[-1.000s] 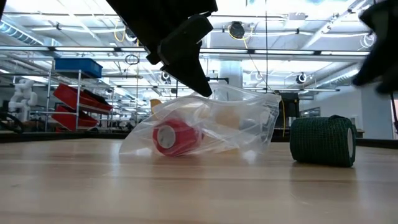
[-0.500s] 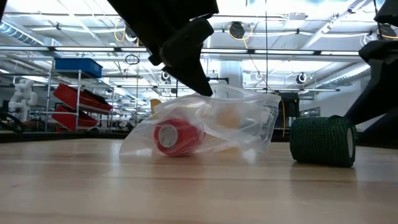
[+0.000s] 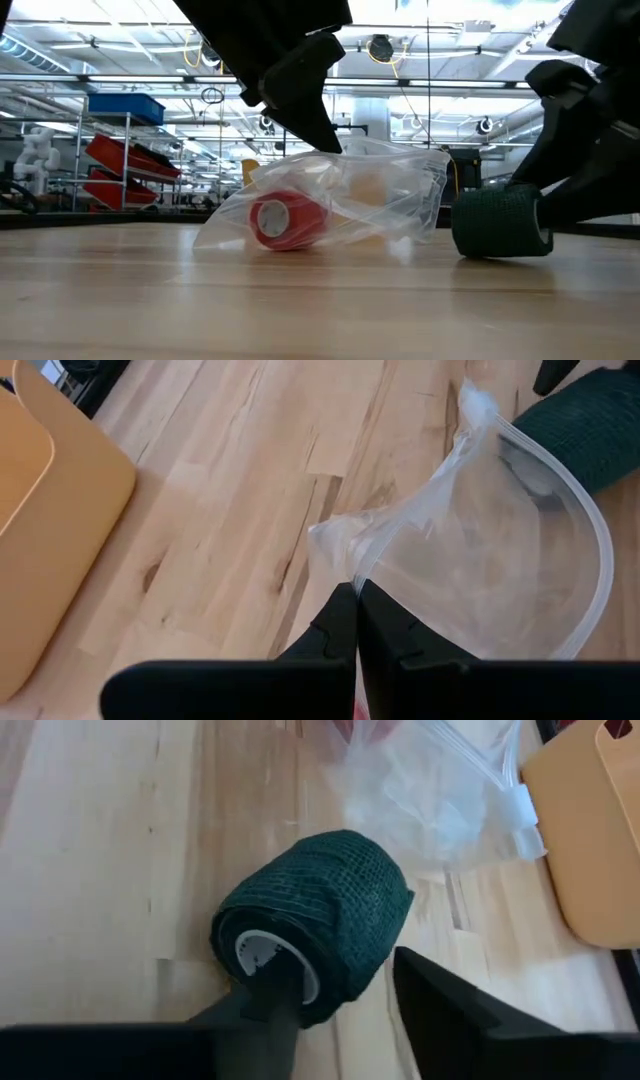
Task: Roll bandage
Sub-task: Put the rolled green bandage into the transparent zip bag
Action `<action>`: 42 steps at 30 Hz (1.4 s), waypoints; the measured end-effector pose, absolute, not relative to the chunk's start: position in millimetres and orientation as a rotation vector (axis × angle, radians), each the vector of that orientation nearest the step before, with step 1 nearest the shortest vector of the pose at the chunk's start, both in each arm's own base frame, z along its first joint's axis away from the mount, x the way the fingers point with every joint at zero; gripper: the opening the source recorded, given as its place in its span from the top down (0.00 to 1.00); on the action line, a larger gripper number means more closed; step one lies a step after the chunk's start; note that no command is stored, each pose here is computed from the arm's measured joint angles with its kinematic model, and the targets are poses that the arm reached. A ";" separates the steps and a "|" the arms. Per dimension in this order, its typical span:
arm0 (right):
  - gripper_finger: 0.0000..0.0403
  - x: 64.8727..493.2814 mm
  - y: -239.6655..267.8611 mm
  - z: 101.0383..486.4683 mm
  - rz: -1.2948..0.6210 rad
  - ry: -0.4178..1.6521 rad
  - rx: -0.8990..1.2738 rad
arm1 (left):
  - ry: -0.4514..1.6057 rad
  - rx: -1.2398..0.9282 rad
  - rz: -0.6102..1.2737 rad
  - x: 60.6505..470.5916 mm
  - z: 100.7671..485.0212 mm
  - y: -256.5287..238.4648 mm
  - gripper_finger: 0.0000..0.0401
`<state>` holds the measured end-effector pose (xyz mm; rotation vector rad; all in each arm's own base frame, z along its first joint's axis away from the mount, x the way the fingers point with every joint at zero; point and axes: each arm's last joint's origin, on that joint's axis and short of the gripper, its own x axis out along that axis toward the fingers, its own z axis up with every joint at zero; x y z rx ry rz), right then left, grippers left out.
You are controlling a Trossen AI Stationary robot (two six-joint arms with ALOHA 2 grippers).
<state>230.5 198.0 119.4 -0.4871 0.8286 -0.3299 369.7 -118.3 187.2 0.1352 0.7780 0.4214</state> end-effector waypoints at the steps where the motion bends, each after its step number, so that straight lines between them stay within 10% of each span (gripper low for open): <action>1: 0.67 231.4 197.0 119.4 -0.328 0.833 -0.496 | 0.779 0.134 0.420 369.7 187.2 -118.4 1.00; 8: 0.97 235.5 194.3 120.7 -0.319 0.833 -0.565 | 0.785 0.127 0.406 369.8 187.0 -118.8 1.00; 20: 0.99 266.3 212.0 190.6 -0.296 0.748 -0.579 | 0.785 0.119 0.395 370.3 187.1 -118.9 1.00; 42: 1.00 302.5 165.3 178.4 -0.303 0.913 -0.569 | 0.705 -0.002 0.219 385.7 223.4 -127.2 1.00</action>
